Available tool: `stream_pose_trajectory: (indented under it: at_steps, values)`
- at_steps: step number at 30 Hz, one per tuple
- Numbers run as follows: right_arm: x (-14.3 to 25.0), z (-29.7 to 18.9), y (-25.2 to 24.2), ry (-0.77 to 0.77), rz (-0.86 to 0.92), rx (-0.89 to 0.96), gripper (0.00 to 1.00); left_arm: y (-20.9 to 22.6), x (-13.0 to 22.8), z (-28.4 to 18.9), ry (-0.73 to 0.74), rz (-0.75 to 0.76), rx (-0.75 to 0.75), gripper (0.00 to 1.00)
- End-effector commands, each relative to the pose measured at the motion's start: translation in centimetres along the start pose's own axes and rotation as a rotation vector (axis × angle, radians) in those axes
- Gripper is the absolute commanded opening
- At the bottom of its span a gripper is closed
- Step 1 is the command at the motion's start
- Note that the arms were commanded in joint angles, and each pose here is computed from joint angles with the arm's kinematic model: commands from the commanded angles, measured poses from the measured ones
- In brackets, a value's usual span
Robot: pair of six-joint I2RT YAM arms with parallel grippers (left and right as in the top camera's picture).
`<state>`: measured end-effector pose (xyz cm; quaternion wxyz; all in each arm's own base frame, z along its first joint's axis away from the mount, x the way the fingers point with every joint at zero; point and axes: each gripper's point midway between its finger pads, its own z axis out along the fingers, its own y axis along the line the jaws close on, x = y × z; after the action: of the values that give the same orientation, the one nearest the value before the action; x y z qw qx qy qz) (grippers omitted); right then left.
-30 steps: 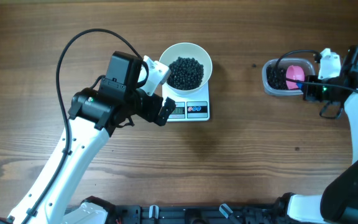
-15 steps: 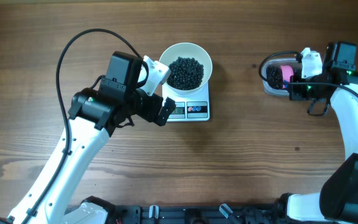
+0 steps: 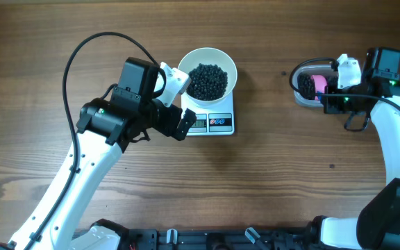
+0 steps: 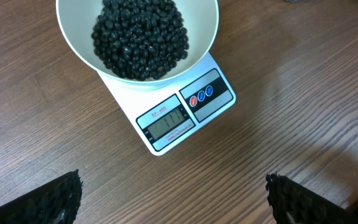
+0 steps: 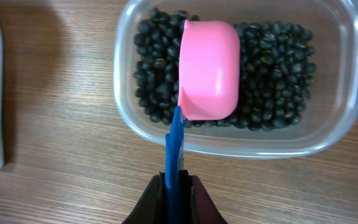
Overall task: Scoop item into bowl and weigh 150g on scale
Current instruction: 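Lower the pink scoop into the tub and push through the beans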
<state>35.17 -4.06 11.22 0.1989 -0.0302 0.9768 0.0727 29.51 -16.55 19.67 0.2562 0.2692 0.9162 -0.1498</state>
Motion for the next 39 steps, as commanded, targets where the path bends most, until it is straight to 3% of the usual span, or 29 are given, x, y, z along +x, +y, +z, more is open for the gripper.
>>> stream_pose_trajectory:
  at_steps: [1,39]
  values:
    - [-0.7,-0.7,2.4,-0.043,-0.026,-0.113,0.04,-0.5,-0.7,-0.5,-0.022,0.025,0.016,1.0]
    - [-0.5,-1.4,2.5,-0.058,0.043,-0.208,0.04,-0.5,-0.7,-0.5,-0.022,0.025,0.016,1.0]
